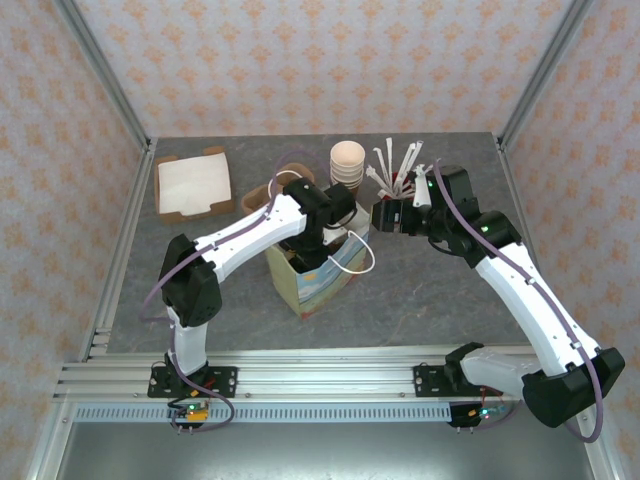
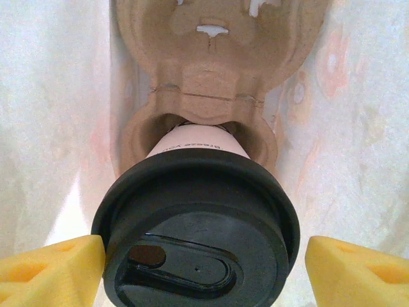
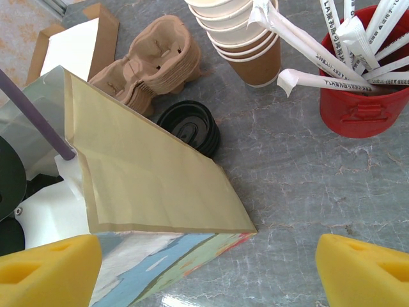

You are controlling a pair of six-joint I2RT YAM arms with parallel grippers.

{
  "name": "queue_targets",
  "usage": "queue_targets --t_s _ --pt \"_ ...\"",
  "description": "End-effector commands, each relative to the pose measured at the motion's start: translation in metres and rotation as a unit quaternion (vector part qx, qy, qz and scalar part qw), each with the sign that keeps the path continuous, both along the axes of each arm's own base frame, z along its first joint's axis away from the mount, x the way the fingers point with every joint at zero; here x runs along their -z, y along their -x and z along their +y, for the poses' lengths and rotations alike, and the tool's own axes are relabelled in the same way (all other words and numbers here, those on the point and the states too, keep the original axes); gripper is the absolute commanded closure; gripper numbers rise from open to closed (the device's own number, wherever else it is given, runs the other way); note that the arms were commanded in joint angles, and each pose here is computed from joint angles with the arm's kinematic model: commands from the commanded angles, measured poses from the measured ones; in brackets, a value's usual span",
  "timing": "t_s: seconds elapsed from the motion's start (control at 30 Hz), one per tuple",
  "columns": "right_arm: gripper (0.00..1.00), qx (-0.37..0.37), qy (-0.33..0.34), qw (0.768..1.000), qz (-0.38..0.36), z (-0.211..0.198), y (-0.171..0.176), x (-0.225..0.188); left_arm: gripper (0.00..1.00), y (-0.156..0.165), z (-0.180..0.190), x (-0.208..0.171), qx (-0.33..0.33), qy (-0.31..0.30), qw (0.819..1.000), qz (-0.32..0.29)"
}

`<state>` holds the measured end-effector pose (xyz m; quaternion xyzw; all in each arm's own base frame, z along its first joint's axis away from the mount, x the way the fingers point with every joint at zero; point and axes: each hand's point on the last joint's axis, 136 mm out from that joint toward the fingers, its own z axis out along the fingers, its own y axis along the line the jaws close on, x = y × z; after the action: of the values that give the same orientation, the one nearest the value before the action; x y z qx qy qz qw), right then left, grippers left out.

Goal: Pack the takeout coffee

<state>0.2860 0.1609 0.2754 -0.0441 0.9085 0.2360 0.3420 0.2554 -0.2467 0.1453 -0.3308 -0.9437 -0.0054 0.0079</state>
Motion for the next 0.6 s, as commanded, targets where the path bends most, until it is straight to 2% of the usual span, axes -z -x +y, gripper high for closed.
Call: queue_targets --t_s 0.0,0.57 --pt "0.13 0.009 -0.003 1.0 -0.011 -0.004 0.002 -0.012 0.17 0.0 0.002 -0.028 0.0 0.02 1.0 -0.021" --pt "0.12 0.007 -0.007 1.0 -0.017 -0.002 0.0 -0.019 0.13 -0.006 -0.004 -0.075 0.004 0.072 0.995 -0.071"
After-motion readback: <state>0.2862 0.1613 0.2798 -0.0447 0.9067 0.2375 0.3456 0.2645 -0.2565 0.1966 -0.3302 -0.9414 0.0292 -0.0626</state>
